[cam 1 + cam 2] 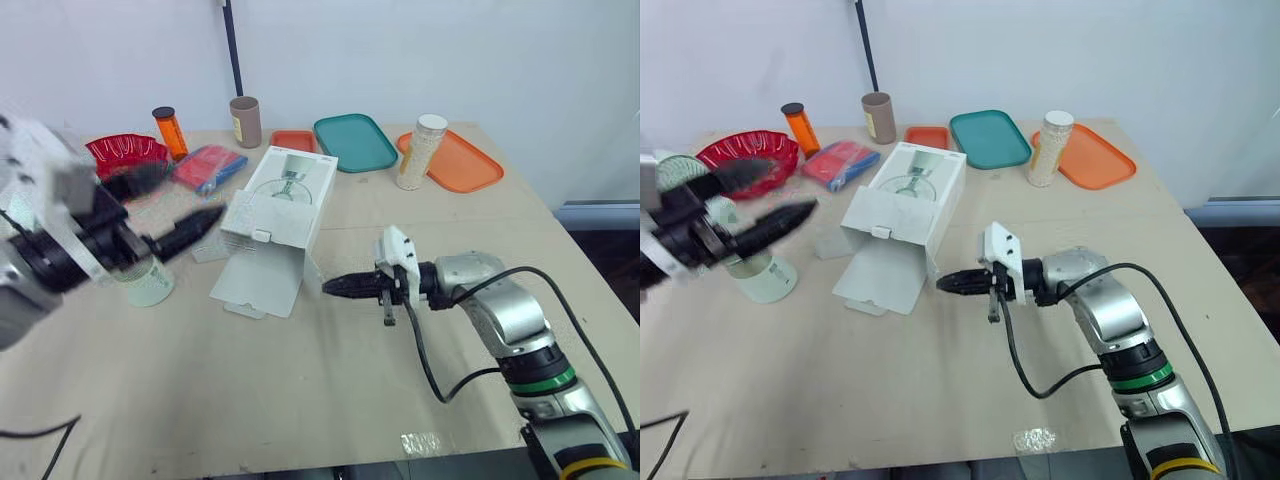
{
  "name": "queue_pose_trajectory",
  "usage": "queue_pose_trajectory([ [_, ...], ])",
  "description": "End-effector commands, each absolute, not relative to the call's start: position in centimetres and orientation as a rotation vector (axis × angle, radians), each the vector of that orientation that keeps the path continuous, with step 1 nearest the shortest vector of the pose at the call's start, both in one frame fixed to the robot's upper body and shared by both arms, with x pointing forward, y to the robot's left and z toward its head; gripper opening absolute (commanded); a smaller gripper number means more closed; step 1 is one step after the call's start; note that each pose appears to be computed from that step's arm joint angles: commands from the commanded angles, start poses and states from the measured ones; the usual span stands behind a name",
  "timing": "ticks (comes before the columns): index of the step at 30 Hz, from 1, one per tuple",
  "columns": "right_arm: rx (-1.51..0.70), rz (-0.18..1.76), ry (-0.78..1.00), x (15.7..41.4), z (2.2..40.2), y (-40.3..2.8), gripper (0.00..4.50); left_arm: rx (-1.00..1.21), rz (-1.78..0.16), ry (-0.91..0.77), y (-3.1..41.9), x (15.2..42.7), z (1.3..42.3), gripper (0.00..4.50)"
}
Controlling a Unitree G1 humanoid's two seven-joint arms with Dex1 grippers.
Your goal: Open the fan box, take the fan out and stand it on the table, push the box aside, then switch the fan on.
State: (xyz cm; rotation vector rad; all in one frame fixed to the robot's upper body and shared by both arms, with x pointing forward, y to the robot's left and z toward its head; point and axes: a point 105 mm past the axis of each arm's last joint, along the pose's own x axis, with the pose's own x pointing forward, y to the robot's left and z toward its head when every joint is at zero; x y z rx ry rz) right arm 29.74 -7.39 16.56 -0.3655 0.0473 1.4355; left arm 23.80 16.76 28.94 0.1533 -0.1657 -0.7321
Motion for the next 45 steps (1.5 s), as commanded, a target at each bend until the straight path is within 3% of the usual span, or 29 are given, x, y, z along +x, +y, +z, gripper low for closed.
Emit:
queue_pose_trajectory([
  [1, -0.318, 1.252, -0.069, 31.6, 20.8, -8.0, 0.00, 0.191, -0.827, -0.038, 15.4, 22.0, 25.0, 4.41],
  [2, -0.310, 1.222, -0.080, 31.8, 21.3, -8.1, 0.00, 0.196, -0.826, -0.012, 15.4, 21.8, 24.1, 4.41],
  [3, -0.315, 1.206, -0.085, 31.6, 21.6, -8.0, 0.40, 0.173, -0.816, 0.011, 15.6, 21.9, 23.1, 4.50],
  [5, -0.322, 1.198, -0.084, 31.0, 21.9, -7.6, 0.68, 0.159, -0.783, 0.033, 16.2, 22.2, 21.7, 4.50],
  [12, -0.339, 1.196, 0.032, 29.1, 20.5, -5.6, 3.80, 0.176, -0.739, 0.138, 17.9, 22.2, 16.0, 4.50],
  [14, -0.337, 1.156, 0.111, 29.6, 19.1, -5.4, 4.45, 0.190, -0.725, 0.160, 18.7, 22.1, 14.8, 4.50],
  [20, -0.210, 1.009, 0.279, 31.8, 16.1, -3.2, 4.45, 0.176, -0.764, 0.089, 18.3, 21.7, 14.9, 4.50],
  [36, -0.130, 0.786, 0.343, 34.1, 16.3, -1.8, 4.45, 0.216, -0.651, 0.055, 18.6, 23.0, 13.4, 4.50],
  [45, -0.072, 0.552, 0.336, 37.4, 15.9, -2.9, 4.45, 0.214, -0.659, 0.062, 17.9, 23.2, 13.2, 4.50],
])
